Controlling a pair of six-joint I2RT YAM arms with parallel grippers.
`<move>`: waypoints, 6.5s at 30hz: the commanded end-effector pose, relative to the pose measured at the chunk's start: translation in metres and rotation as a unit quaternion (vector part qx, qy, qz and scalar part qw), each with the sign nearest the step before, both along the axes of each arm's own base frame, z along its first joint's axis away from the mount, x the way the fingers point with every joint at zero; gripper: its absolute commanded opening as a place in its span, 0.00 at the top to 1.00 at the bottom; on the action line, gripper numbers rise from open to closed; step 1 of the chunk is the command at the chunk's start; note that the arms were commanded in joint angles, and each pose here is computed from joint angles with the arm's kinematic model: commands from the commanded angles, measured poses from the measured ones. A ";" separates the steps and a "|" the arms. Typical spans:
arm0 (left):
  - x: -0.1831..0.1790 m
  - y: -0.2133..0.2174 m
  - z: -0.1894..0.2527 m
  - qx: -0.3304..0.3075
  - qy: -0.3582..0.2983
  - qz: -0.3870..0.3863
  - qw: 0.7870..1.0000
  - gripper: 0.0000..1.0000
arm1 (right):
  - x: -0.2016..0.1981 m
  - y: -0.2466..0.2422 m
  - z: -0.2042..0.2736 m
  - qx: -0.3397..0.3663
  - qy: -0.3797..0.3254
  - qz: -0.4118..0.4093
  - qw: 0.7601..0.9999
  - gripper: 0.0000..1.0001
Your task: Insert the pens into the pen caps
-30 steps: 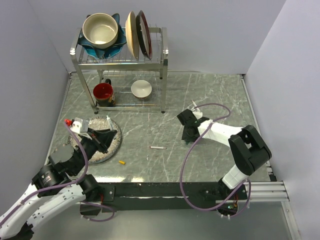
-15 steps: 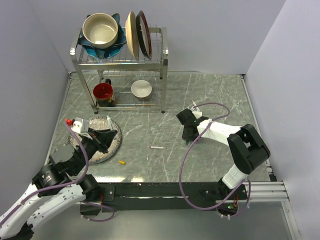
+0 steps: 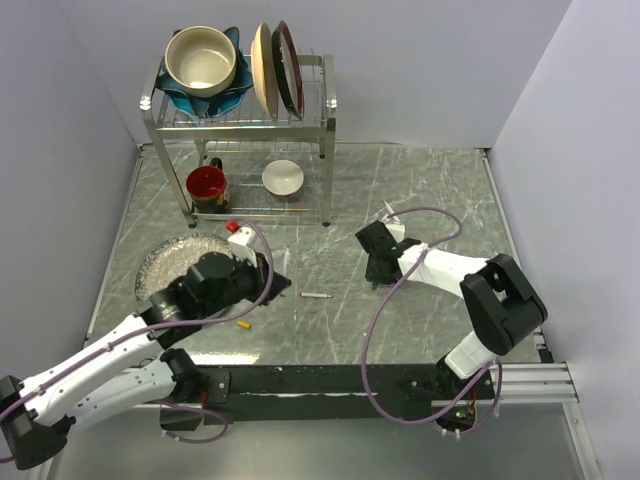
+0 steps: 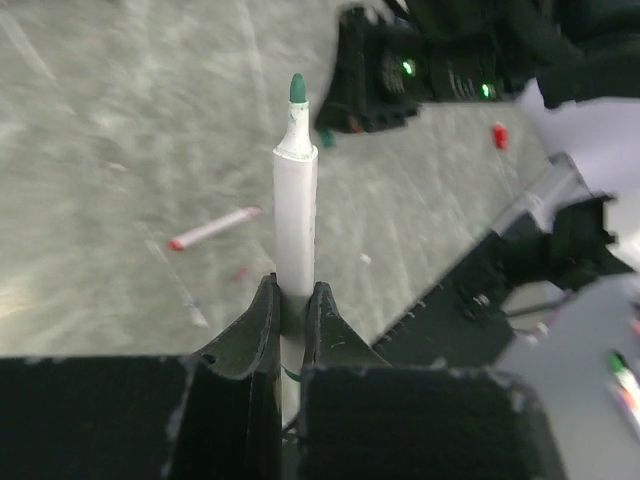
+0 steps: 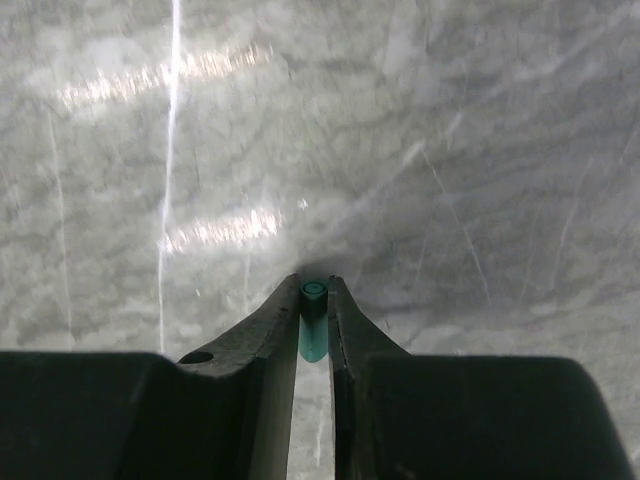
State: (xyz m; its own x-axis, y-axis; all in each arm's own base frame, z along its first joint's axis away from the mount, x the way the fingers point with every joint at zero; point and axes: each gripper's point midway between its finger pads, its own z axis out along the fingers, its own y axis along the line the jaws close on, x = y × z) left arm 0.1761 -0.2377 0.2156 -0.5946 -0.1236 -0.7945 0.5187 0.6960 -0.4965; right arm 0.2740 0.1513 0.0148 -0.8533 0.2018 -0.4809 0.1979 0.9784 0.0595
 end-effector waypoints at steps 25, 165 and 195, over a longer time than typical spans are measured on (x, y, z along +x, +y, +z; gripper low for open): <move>-0.053 -0.084 -0.011 -0.270 0.072 -0.184 0.942 0.99 | -0.044 0.087 0.197 0.373 -0.225 0.099 0.895 1.00; -0.111 -0.055 0.043 -0.261 -0.090 -0.310 0.910 0.99 | -0.157 0.176 0.339 0.495 -0.316 0.389 0.710 0.67; -0.031 -0.057 0.045 -0.225 -0.113 -0.114 0.961 0.99 | -0.178 0.187 0.210 0.377 -0.214 0.297 0.851 1.00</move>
